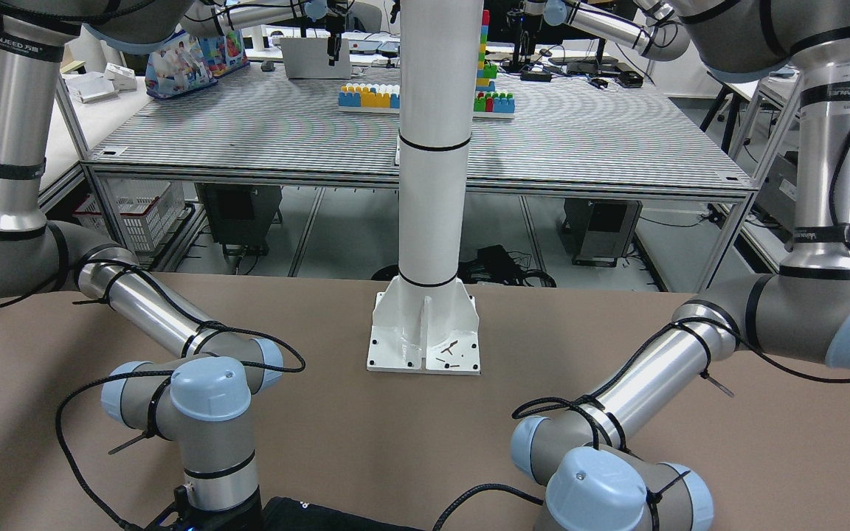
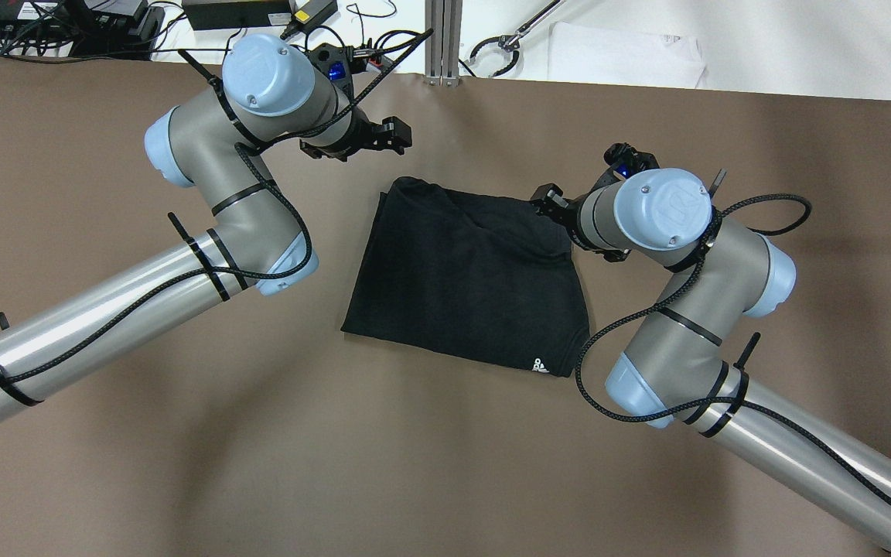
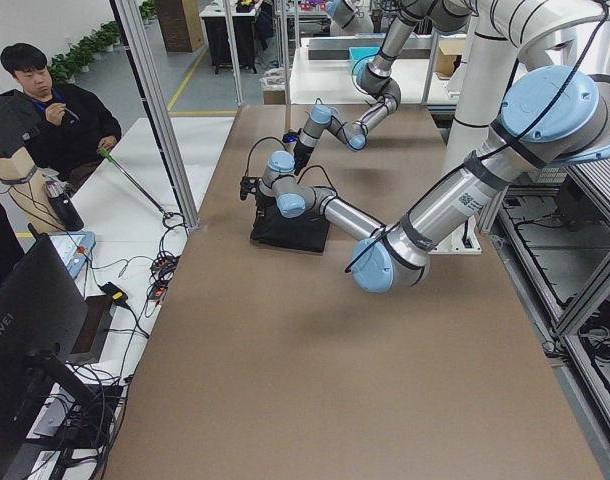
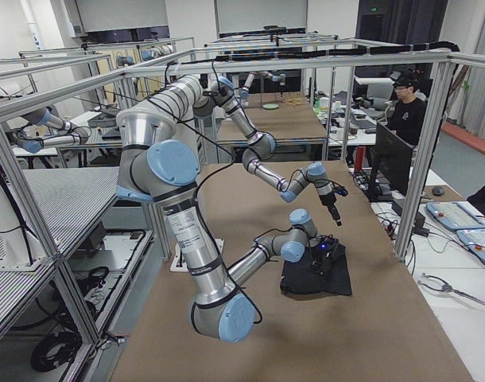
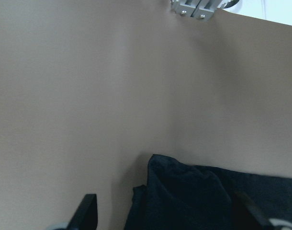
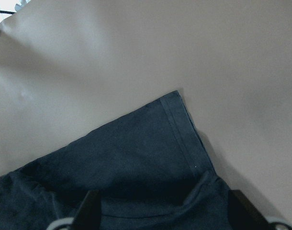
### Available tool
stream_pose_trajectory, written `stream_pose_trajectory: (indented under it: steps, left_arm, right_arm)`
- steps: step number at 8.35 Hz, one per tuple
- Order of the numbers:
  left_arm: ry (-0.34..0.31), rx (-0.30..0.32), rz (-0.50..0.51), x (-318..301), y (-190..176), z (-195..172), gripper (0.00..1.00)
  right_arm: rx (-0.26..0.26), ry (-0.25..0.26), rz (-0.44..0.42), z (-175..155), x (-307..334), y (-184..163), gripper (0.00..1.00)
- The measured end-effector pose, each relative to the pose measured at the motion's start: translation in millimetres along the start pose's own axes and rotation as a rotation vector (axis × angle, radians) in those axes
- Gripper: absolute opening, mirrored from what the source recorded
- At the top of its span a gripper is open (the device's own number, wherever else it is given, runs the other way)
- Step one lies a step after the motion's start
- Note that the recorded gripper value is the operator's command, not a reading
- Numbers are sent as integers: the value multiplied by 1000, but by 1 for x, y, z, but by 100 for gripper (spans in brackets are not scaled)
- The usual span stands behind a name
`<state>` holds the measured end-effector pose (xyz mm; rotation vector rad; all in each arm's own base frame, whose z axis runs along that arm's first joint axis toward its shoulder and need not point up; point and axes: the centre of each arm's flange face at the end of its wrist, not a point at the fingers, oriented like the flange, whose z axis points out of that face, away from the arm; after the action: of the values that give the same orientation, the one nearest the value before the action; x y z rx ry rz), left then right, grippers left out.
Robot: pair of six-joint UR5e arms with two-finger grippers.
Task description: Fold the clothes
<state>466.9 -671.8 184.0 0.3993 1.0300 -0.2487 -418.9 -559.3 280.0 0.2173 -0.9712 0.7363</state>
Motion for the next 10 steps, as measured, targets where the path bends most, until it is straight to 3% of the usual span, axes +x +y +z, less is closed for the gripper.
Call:
stream_pose_trajectory:
  steps: [2,5,8,10]
  left_arm:
    - [-21,10,28,-36,-10,1,100]
    - [-126,26,183,-176,-61,-24,100]
    - [-262,39,337,-373,-122,-112,100]
    - [-385,41,455,-507,-133,-188,100]
  right_arm:
    - [25,55,-174,2,14,-26,94]
    - [45,259,-521,0,83,-121,94]
    - [29,446,-817,-39,208,-236,94]
    - [27,547,-938,-106,304,-292,94]
